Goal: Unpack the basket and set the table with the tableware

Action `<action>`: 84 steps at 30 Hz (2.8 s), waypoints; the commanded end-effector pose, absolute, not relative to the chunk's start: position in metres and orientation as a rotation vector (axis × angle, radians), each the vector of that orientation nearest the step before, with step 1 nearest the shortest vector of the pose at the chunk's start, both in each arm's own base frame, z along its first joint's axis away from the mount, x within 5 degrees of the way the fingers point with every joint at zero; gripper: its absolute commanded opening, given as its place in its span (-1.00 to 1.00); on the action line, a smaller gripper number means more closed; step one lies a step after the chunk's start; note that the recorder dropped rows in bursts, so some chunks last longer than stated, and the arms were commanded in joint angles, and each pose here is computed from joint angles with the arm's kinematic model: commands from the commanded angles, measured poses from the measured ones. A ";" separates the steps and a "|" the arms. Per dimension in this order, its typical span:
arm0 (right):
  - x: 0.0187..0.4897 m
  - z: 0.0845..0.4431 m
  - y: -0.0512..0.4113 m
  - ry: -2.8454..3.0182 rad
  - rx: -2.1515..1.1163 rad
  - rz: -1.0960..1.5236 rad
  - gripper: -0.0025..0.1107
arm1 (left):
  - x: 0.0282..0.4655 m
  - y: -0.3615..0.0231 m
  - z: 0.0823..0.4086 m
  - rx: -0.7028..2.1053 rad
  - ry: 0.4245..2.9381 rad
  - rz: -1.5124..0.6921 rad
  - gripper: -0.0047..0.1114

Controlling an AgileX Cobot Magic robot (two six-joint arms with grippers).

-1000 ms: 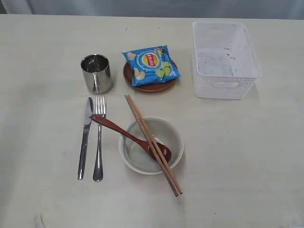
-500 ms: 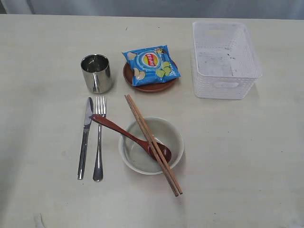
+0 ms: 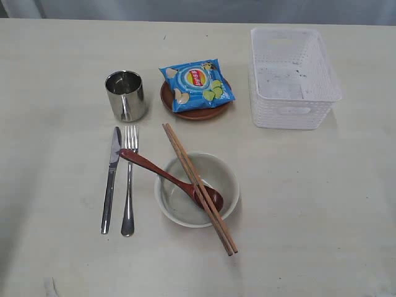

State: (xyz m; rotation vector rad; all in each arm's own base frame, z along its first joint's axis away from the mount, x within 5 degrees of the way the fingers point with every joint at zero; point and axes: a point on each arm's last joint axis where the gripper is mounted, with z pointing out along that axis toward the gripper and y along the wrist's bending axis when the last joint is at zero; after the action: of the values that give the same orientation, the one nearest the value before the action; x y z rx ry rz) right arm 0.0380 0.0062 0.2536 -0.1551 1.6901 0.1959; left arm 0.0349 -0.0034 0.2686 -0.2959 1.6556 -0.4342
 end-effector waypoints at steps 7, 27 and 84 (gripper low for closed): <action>0.038 0.254 0.006 1.679 -0.149 0.211 -0.96 | 0.035 -0.004 0.270 -0.296 1.633 -0.452 -0.92; 0.038 0.254 0.006 1.679 -0.149 0.211 -0.96 | 0.035 -0.004 0.270 -0.296 1.633 -0.452 -0.92; 0.037 0.254 0.006 1.681 -0.149 0.210 -0.96 | 0.053 -0.007 0.182 0.065 1.829 -0.131 -0.92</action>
State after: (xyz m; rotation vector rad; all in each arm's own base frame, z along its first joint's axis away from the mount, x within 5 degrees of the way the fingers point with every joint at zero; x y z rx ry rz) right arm 0.0380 0.0062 0.2536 -0.1479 1.6910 0.2022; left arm 0.0530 -0.0063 0.1822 0.0609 1.8392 -0.1193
